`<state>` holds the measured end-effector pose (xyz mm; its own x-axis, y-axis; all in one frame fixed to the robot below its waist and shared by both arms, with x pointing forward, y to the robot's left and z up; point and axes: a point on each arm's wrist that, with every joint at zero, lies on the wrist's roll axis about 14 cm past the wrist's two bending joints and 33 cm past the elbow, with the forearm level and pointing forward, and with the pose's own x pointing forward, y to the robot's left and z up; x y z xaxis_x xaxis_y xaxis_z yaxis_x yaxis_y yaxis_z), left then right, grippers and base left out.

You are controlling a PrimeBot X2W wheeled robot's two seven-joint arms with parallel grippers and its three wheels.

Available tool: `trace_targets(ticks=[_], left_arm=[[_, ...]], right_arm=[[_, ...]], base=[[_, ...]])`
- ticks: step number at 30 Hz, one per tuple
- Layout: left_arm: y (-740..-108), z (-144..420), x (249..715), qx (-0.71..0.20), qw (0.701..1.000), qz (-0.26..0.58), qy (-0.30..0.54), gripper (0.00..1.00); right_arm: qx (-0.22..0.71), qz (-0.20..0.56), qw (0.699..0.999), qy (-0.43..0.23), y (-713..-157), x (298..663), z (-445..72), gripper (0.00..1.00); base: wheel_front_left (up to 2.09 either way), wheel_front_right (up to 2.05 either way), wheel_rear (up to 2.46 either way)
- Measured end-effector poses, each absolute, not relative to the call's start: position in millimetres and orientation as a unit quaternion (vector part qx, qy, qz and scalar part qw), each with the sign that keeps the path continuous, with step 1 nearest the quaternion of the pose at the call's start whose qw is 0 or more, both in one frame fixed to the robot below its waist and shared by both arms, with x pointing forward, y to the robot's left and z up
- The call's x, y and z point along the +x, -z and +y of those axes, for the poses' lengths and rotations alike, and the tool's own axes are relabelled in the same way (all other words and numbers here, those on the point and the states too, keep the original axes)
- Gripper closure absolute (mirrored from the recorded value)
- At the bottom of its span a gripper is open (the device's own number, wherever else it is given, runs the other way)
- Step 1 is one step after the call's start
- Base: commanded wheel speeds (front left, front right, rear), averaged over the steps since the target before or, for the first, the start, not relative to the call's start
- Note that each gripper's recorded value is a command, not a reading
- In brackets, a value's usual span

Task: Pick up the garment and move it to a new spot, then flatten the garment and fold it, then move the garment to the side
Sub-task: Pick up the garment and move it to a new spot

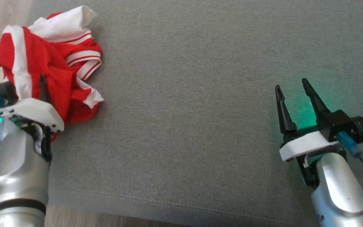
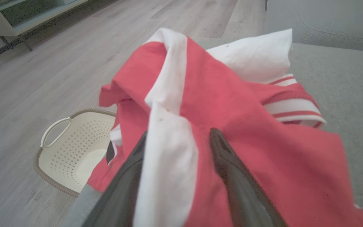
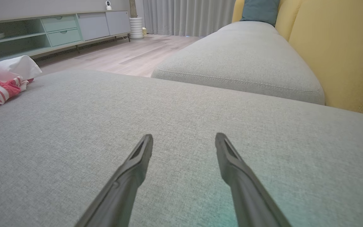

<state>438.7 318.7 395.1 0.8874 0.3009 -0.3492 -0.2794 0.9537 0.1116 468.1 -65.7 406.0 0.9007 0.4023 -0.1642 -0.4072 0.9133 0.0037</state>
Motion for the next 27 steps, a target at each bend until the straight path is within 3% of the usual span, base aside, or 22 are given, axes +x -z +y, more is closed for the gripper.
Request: trace_targets(ticks=[1,2,14,24,27], left_arm=[[-397,318,442,0.032,0.972,0.181,-0.146,0.60],[-401,317,446,0.036,0.973,0.176,-0.143,1.00],[-492,257,511,0.069,0.996,0.033,-0.046,1.00],[-550,114,553,0.036,0.990,-0.062,0.118,1.00],[-566,32,552,0.017,0.973,-0.088,0.211,1.00]], right_arm=[[-0.016,0.081,0.975,-0.205,-406,468,-68,0.00],[-0.016,0.081,0.976,-0.203,-407,467,-69,0.00],[-0.006,0.059,0.985,-0.162,-433,456,-96,0.00],[0.010,0.038,0.993,-0.112,-457,435,-133,0.00],[0.015,0.027,0.996,-0.081,-467,424,-155,0.00]], base=[[0.00,0.00,0.00],[0.00,0.00,0.00],[0.00,0.00,0.00],[0.00,0.00,0.00],[0.00,0.00,0.00]])
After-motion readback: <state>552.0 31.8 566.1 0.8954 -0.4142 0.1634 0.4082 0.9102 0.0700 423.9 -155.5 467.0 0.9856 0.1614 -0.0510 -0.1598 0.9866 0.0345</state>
